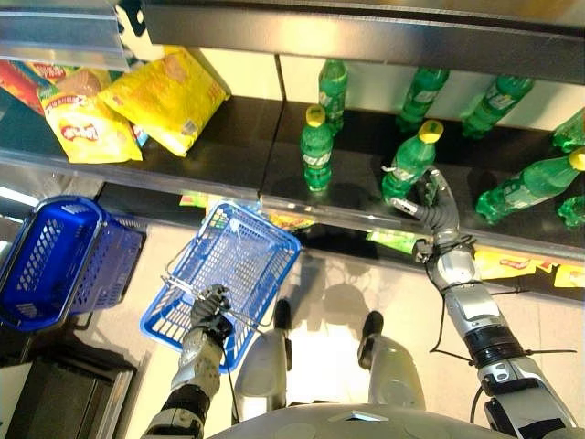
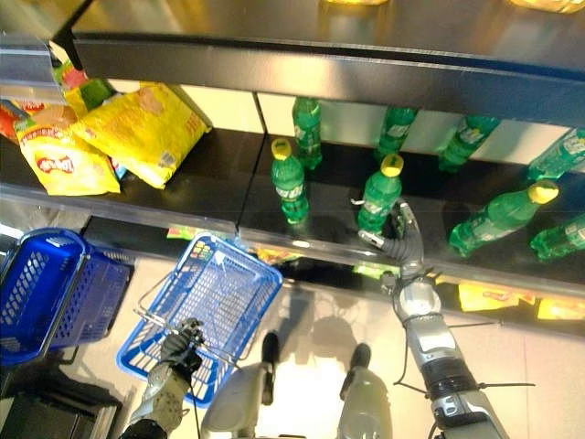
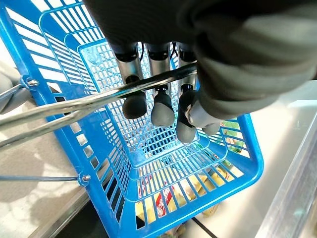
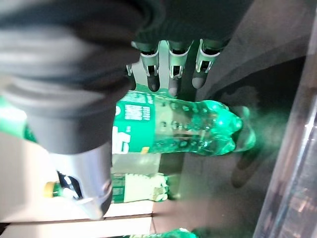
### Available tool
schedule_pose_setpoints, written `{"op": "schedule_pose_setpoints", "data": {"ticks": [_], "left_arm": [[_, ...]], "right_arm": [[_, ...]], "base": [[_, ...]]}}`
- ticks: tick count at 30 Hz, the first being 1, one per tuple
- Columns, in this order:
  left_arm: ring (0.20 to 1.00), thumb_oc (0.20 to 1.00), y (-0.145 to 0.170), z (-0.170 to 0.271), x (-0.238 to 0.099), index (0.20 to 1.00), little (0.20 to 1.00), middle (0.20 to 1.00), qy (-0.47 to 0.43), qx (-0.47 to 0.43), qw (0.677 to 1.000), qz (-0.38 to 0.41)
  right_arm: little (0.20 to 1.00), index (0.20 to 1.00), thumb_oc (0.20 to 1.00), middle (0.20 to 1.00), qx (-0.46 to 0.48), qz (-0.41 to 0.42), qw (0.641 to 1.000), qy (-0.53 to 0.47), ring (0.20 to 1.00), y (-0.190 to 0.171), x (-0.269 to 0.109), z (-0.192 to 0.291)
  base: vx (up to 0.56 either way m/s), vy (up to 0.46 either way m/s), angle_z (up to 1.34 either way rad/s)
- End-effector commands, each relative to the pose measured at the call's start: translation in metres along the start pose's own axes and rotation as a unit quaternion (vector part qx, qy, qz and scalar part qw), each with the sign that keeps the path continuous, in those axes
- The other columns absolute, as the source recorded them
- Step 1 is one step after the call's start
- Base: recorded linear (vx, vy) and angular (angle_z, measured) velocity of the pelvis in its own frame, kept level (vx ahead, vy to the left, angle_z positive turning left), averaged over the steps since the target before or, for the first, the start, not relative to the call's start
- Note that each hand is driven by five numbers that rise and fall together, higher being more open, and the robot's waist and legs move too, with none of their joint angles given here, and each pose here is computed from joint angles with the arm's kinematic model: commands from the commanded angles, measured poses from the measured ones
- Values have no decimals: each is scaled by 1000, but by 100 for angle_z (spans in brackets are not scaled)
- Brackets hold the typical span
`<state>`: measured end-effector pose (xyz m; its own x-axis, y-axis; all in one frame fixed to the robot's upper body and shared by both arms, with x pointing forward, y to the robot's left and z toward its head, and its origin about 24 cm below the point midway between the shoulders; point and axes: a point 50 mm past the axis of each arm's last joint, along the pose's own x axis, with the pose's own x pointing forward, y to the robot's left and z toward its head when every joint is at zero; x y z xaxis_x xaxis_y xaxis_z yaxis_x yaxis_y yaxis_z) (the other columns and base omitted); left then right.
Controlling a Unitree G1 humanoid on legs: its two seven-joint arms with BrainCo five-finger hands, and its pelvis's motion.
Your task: Pick up the snacks into the basket
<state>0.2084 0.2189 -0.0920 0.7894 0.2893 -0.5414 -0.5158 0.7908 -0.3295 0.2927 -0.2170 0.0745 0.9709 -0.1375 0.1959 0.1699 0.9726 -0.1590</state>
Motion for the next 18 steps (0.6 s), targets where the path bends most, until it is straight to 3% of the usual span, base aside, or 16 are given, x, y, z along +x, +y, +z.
{"op": "schedule_pose_setpoints", "data": {"ticks": [1,18], "left_arm": [[200,200,26,10,-8,200,200,200,-31,37,999,17],[200,200,16,6,-10,200,200,200,-27,31,999,1]], "right_arm": [[1000,1000,1000,1000,-11,6,994,-109,1000,-6,-5,37],[1000,1000,1000,1000,-16,-55,979,-196,1000,1,32,85]], "base": [[-45,-11,0],[0,5,-4]]}}
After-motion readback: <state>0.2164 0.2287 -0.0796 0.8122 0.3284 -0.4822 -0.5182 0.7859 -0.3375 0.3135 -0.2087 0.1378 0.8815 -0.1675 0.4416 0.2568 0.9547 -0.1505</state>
